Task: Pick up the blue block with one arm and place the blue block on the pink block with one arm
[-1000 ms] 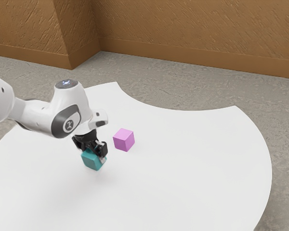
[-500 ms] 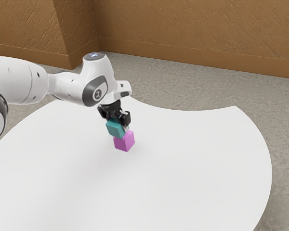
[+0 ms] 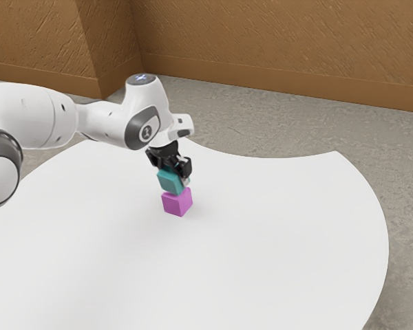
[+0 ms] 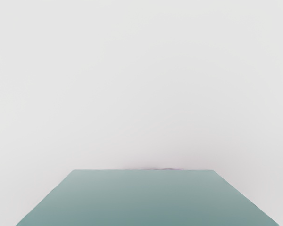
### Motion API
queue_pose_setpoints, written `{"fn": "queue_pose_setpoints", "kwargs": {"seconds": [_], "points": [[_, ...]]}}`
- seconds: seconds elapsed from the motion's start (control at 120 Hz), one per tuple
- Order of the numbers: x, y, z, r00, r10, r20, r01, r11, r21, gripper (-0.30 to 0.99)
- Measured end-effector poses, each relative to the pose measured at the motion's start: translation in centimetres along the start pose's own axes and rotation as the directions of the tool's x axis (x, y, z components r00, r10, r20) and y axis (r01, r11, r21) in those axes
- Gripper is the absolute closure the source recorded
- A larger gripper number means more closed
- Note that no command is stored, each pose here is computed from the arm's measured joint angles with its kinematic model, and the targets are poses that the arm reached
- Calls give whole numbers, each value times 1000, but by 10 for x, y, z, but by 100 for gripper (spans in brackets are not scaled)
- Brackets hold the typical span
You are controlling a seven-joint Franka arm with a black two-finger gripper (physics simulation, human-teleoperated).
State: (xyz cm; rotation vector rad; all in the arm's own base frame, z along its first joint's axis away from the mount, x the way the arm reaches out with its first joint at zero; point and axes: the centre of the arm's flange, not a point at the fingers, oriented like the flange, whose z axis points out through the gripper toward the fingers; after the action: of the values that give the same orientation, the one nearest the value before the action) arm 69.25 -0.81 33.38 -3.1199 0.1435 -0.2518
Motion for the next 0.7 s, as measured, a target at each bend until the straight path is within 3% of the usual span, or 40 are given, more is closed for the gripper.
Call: {"fn": "queue_pose_setpoints", "kwargs": {"seconds": [0.333, 0.508, 0.7], "points": [[-6, 4, 0, 1000, 8, 11, -8, 1000, -6, 33], [-7, 4, -2, 1000, 12, 10, -12, 1000, -12, 16], [-14, 13, -81, 996, 33, -79, -33, 999, -4, 6]]}}
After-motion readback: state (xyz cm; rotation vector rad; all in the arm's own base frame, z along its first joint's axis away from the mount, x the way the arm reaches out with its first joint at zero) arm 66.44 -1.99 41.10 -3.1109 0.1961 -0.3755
